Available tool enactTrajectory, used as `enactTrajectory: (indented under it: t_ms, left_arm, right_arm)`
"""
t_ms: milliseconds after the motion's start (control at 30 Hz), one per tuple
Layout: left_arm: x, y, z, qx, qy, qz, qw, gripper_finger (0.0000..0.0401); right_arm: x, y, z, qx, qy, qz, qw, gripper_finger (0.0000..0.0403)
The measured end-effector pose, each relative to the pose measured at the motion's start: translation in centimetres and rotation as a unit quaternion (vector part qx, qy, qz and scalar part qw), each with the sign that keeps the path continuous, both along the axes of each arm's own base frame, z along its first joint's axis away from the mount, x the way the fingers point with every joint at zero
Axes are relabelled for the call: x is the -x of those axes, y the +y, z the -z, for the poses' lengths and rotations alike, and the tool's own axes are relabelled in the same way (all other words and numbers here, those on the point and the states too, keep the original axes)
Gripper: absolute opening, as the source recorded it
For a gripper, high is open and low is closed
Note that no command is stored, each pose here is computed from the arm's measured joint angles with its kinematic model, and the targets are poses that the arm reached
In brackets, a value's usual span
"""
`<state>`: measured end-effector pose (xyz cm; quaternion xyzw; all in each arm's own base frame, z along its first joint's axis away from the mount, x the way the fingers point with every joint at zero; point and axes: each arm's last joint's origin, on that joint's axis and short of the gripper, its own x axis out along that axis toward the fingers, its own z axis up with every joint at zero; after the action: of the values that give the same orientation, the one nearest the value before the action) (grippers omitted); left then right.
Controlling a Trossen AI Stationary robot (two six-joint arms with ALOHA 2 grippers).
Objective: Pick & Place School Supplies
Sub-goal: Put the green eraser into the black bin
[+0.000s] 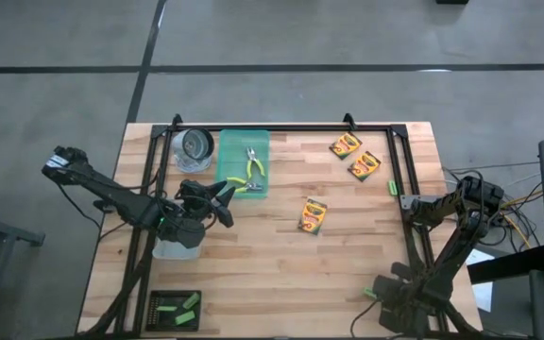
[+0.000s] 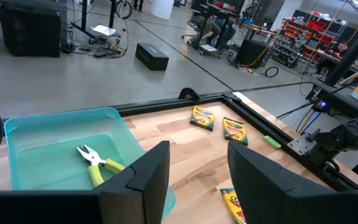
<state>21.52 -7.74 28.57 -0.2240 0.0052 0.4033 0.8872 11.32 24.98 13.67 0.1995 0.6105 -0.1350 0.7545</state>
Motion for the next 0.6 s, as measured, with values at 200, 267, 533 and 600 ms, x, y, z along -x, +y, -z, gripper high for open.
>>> enactTrajectory:
  t_ms: [200, 267, 533, 600]
  left_arm:
    - [0.0, 0.0, 0.0, 0.001, 0.0, 0.001, 1.0, 0.0168]
    - [-0.01, -0.01, 0.01, 0.001, 0.001, 0.002, 1.0, 0.0168]
    - [-0.05, -0.06, 0.04, 0.007, 0.004, 0.012, 1.0, 0.0168]
    - [-0.05, -0.06, 0.05, 0.007, 0.004, 0.012, 1.0, 0.0168]
  right_arm:
    - [-0.01, 0.04, -0.05, -0.008, 0.001, 0.017, 1.0, 0.0051]
    - [-0.02, 0.05, -0.05, -0.009, 0.001, 0.02, 1.0, 0.005]
    - [-0.04, 0.04, -0.12, -0.011, 0.0, 0.022, 1.0, 0.0051]
    - [-0.04, 0.04, -0.13, -0.013, 0.0, 0.03, 0.999, 0.0051]
